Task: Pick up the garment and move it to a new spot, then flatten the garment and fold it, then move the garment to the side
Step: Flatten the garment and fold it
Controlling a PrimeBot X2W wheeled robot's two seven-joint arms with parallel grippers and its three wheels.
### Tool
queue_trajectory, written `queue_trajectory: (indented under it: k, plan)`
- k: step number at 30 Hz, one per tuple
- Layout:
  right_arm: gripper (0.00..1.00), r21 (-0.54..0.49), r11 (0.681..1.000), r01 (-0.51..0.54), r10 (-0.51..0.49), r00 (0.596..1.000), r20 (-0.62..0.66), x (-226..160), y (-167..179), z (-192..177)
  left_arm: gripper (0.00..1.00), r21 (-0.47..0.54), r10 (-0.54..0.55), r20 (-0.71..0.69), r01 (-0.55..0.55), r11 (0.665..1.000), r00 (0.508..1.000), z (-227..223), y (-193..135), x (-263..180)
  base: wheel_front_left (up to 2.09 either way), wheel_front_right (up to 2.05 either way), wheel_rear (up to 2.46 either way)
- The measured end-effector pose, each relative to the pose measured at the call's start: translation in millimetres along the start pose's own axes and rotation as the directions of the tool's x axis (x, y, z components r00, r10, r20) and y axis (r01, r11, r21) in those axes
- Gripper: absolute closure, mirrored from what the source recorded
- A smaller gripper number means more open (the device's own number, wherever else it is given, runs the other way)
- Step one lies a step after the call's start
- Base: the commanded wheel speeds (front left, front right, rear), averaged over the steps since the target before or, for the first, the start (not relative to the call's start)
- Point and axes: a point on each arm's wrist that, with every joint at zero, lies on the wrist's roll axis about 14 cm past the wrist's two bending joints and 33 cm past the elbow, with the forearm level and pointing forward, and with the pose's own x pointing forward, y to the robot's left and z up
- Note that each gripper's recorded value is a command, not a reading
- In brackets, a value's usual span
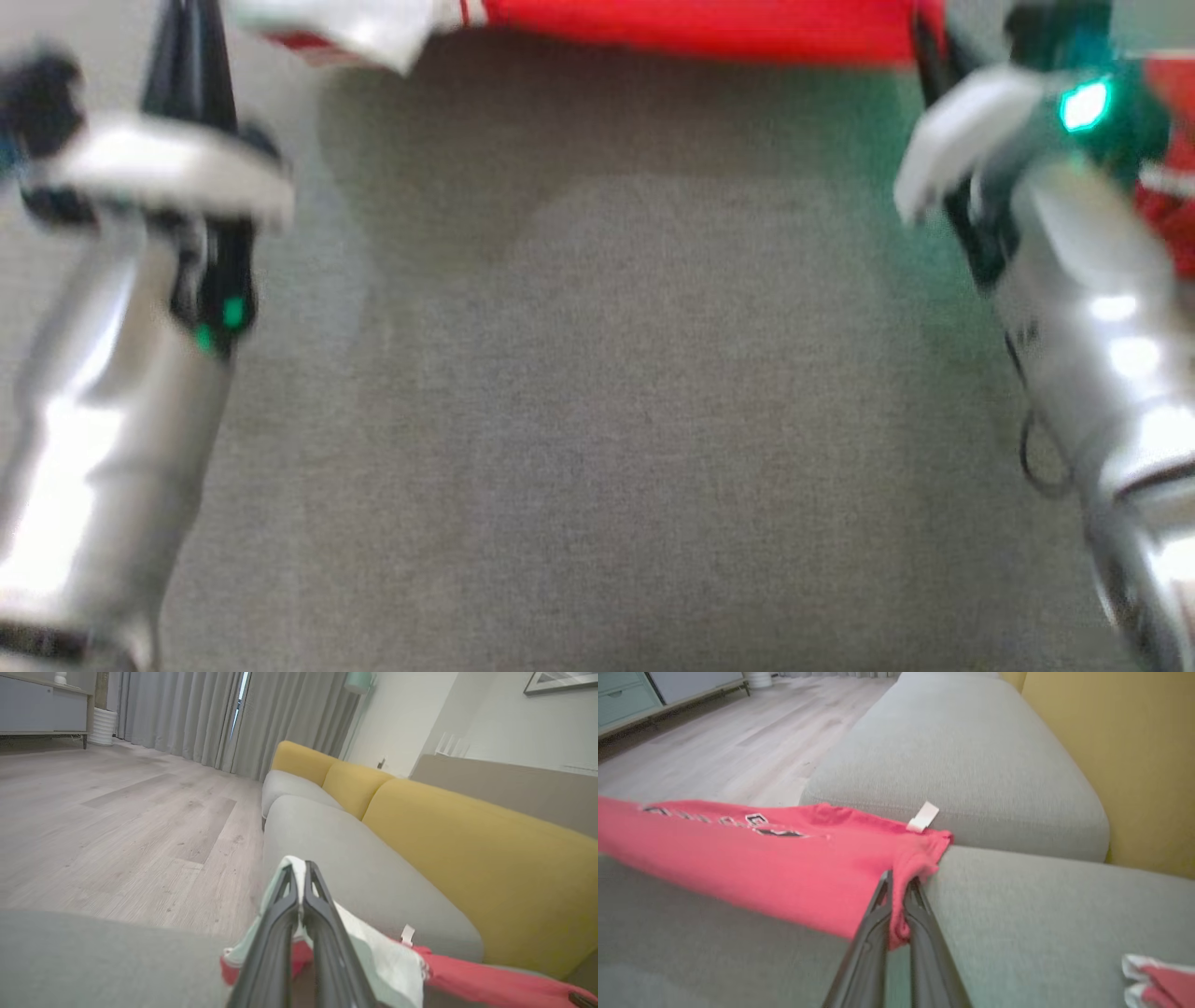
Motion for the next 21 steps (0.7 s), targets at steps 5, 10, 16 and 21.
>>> queue_trajectory:
  k: [5, 10, 16, 21]
  plan:
    - [1.0, 0.029, 0.999, -0.034, 0.036, 0.996, -0.078, -39.6, 12.9, -31.5, 1.0, -0.096, 0.024, -0.08, -0.031, 0.995, 0.997, -20.3, 4.3, -59.9, 0.0, 0.0, 0.0]
    - [1.0, 0.056, 0.995, -0.078, 0.084, 0.99, -0.117, -78.1, 20.5, -48.1, 1.0, -0.094, 0.011, -0.162, -0.027, 0.995, 0.987, -40.4, 1.2, -118.4, 0.0, 0.0, 0.0]
    - [1.0, 0.059, 0.99, -0.131, 0.139, 0.978, -0.153, -114.4, 23.7, -60.0, 1.0, -0.09, -0.032, -0.233, 0.011, 0.996, 0.972, -53.5, -10.9, -170.0, 0.0, 0.0, 0.0]
    - [1.0, 0.061, 0.981, -0.183, 0.192, 0.956, -0.223, -146.3, 29.8, -76.9, 1.0, -0.072, -0.06, -0.334, 0.038, 0.997, 0.941, -72.2, -22.4, -219.3, 0.0, 0.0, 0.0]
